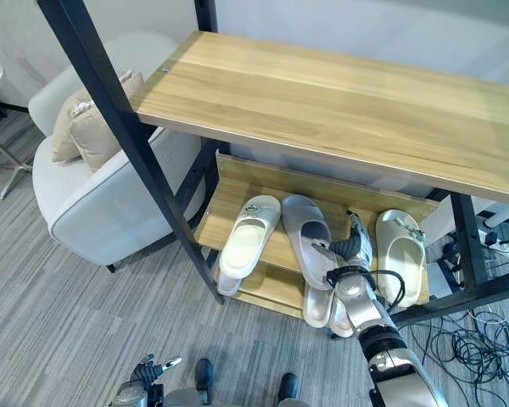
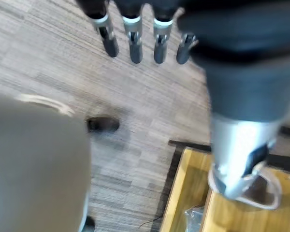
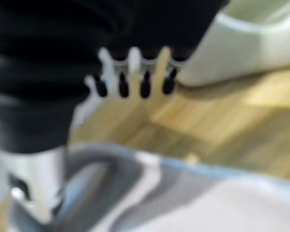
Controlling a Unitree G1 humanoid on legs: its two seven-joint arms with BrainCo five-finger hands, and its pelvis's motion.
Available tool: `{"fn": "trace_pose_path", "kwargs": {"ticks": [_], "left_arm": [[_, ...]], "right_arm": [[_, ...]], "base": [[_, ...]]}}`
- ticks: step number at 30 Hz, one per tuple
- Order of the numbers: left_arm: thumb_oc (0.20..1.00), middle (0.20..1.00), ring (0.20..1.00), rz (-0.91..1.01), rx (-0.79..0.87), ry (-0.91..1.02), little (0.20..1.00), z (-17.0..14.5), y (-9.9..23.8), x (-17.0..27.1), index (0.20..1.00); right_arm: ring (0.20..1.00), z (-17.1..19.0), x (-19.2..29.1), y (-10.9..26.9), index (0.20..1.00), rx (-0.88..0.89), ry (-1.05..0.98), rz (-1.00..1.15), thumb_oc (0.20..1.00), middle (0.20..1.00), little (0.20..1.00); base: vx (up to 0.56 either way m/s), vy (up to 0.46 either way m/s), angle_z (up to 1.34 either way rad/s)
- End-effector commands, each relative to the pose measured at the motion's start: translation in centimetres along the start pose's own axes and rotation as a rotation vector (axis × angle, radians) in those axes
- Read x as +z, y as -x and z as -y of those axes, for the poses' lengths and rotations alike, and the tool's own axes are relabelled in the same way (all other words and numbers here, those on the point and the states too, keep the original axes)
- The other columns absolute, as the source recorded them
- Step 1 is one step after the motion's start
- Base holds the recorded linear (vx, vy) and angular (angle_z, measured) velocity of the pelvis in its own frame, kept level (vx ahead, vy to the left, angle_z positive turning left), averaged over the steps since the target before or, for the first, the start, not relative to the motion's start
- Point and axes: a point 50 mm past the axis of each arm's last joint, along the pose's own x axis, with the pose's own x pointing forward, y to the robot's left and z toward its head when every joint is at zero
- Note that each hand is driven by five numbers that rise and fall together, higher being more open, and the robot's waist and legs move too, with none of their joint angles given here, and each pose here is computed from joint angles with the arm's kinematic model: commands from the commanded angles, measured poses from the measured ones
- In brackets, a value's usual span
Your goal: Arrange the slippers neatly on the shoe rack.
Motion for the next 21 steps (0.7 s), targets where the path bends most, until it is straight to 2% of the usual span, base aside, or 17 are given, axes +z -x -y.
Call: {"fn": "trace_pose_path", "kwargs": {"ticks": [1, 7, 8, 14, 15, 16, 21], "left_arm": [[1.0, 1.0, 1.0, -0.044, -0.006, -0.065, 1.0, 0.2, 0.1, -0.9, 1.0], [1.0, 1.0, 1.0, -0.023, -0.008, -0.077, 1.0, 0.3, 0.0, -0.4, 1.0], [1.0, 1.0, 1.0, 0.013, -0.016, -0.095, 1.0, 0.8, -0.1, 0.4, 1.0], [1.0, 1.0, 1.0, 0.088, -0.053, -0.141, 1.0, 2.5, -0.1, 2.3, 1.0], [1.0, 1.0, 1.0, 0.104, -0.059, -0.152, 1.0, 2.7, -0.1, 2.5, 1.0], [1.0, 1.0, 1.0, 0.118, -0.063, -0.162, 1.0, 2.9, 0.0, 2.8, 1.0], [1.0, 1.0, 1.0, 0.144, -0.074, -0.171, 1.0, 3.3, 0.0, 3.3, 1.0]], "right_arm": [[1.0, 1.2, 3.6, -2.4, 1.0, -0.083, -0.071, 0.091, 1.0, 1.0, 1.0], [1.0, 2.0, 5.1, -3.2, 1.0, -0.119, -0.14, 0.132, 1.0, 1.0, 1.0], [1.0, 3.4, 7.1, -4.4, 1.0, -0.176, -0.166, 0.189, 1.0, 1.0, 1.0], [1.0, 3.9, 8.8, -5.3, 1.0, -0.195, -0.199, 0.22, 1.0, 1.0, 1.0], [0.407, 3.9, 8.7, -5.3, 0.407, -0.193, -0.196, 0.22, 0.407, 0.407, 0.407], [0.2, 4.0, 8.6, -5.3, 0.2, -0.196, -0.196, 0.222, 0.2, 0.2, 0.2], [0.2, 3.7, 9.0, -5.1, 0.2, -0.203, -0.19, 0.249, 0.2, 0.2, 0.2]], "base": [[-0.05, -0.002, 0.02], [0.0, 0.006, 0.03], [0.0, 0.025, 0.03], [0.0, 0.005, 0.0], [0.0, 0.0, 0.0], [0.0, 0.0, 0.0], [0.0, 0.0, 0.0]]}}
